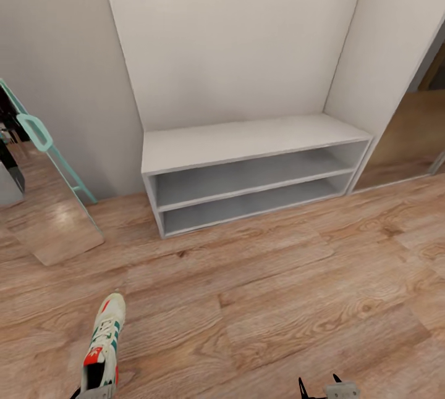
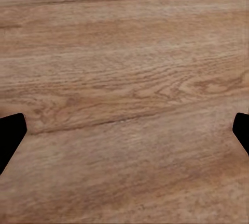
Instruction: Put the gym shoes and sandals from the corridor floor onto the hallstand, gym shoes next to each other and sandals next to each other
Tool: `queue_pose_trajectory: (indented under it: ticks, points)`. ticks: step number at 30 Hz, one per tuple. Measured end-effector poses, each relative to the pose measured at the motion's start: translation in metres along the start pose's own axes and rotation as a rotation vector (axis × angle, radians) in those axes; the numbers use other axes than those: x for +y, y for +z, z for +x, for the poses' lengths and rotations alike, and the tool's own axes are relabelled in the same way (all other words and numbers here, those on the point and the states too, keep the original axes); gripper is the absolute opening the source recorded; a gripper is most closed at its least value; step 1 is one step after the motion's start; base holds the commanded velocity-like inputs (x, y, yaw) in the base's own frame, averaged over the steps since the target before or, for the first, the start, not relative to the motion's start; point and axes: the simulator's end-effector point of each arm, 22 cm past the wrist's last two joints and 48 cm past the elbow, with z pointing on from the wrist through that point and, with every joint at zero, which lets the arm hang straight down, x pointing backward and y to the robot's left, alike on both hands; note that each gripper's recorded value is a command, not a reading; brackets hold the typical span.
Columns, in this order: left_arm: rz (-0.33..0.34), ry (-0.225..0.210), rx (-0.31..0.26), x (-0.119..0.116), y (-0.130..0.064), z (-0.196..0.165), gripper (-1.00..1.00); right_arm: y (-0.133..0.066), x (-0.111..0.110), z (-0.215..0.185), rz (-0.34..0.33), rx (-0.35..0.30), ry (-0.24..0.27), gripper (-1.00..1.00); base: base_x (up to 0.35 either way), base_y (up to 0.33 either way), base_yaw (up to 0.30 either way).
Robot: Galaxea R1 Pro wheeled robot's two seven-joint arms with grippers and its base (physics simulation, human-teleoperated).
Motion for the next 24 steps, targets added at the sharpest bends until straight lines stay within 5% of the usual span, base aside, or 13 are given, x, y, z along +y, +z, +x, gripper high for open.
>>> queue_pose_trajectory:
  ticks: [4, 11, 24]
  points:
    - [-0.003, -0.001, -0.005, 0.001, -0.004, 0.005, -1.00, 0.000, 0.000, -0.001, 0.000, -0.003, 0.000, 1.00, 0.000, 0.000, 0.222]
    - [-0.010, -0.005, -0.095, 0.004, -0.018, 0.003, -1.00, 0.000, 0.000, -0.004, 0.001, -0.009, 0.000, 1.00, 0.000, 0.000, 0.222]
    - [-0.016, -0.008, -0.110, 0.006, -0.020, 0.000, -1.00, 0.000, -0.002, -0.010, 0.004, -0.022, 0.001, 1.00, 0.000, 0.000, 0.224]
